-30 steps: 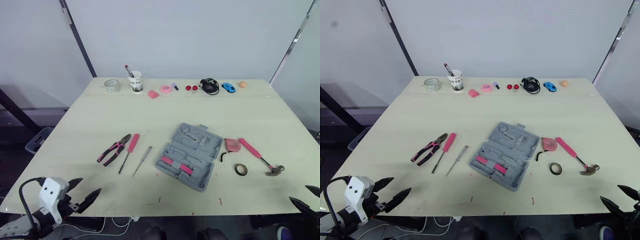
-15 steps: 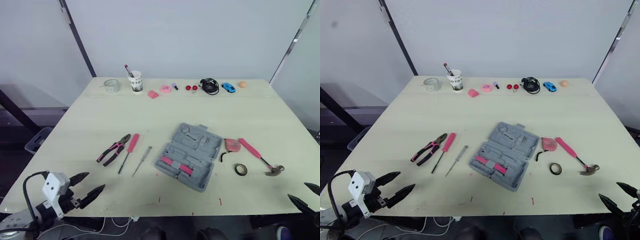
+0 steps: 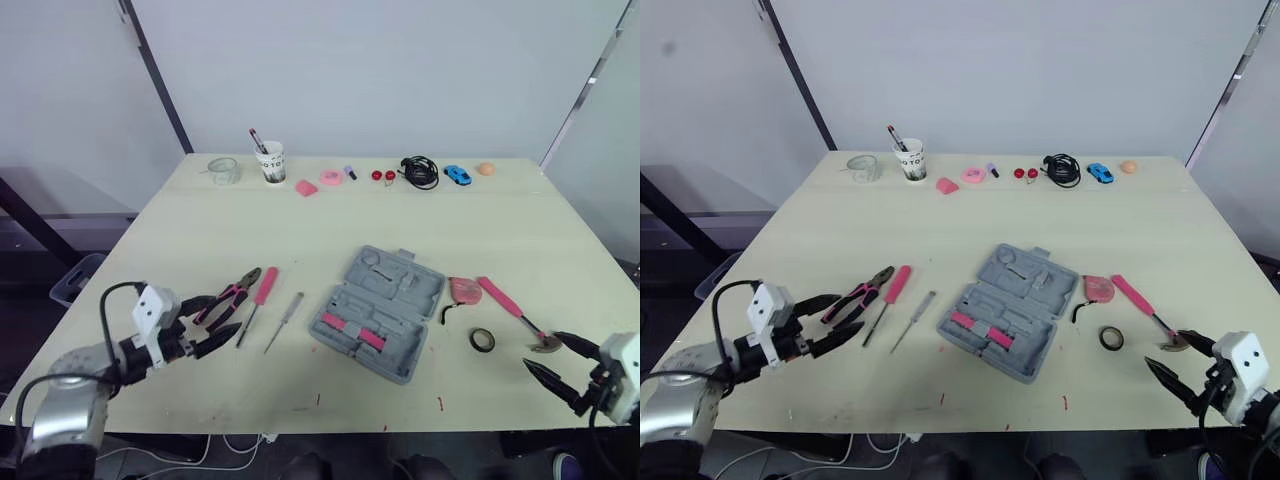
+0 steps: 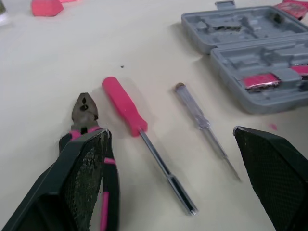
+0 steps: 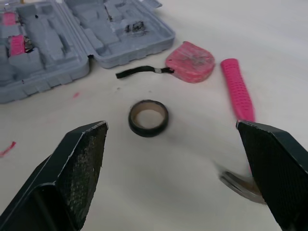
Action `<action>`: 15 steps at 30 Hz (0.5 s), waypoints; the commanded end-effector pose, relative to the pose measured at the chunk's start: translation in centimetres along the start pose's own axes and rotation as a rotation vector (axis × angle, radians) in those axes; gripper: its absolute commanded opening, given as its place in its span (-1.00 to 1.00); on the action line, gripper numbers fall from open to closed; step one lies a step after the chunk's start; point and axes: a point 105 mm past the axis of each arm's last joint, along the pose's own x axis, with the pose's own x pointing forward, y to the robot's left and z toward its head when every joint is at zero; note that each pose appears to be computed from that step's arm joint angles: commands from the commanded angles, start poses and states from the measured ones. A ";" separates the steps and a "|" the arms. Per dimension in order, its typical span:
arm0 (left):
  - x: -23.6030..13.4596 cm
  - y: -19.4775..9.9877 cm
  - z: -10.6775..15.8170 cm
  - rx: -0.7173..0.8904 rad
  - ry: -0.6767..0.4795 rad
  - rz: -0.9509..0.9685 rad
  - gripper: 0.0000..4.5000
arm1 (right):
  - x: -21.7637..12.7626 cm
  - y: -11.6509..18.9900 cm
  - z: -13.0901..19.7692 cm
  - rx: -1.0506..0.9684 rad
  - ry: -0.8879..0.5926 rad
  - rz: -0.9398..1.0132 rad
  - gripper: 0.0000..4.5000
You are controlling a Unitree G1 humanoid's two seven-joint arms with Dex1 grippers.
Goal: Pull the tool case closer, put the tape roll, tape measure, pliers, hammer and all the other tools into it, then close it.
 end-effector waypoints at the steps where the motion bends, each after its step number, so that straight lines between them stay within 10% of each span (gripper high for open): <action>1: 1.7 0.6 1.1 0.036 0.002 -0.047 0.97 | 1.3 0.7 1.3 -0.025 -0.014 0.016 1.00; 7: 8.5 0.2 3.4 0.053 -0.008 -0.165 0.97 | 5.7 2.3 2.3 -0.034 -0.002 0.066 1.00; 15: 13.7 -1.7 5.1 0.070 0.034 -0.264 -0.44 | 9.9 3.9 2.1 -0.064 0.125 0.095 -0.49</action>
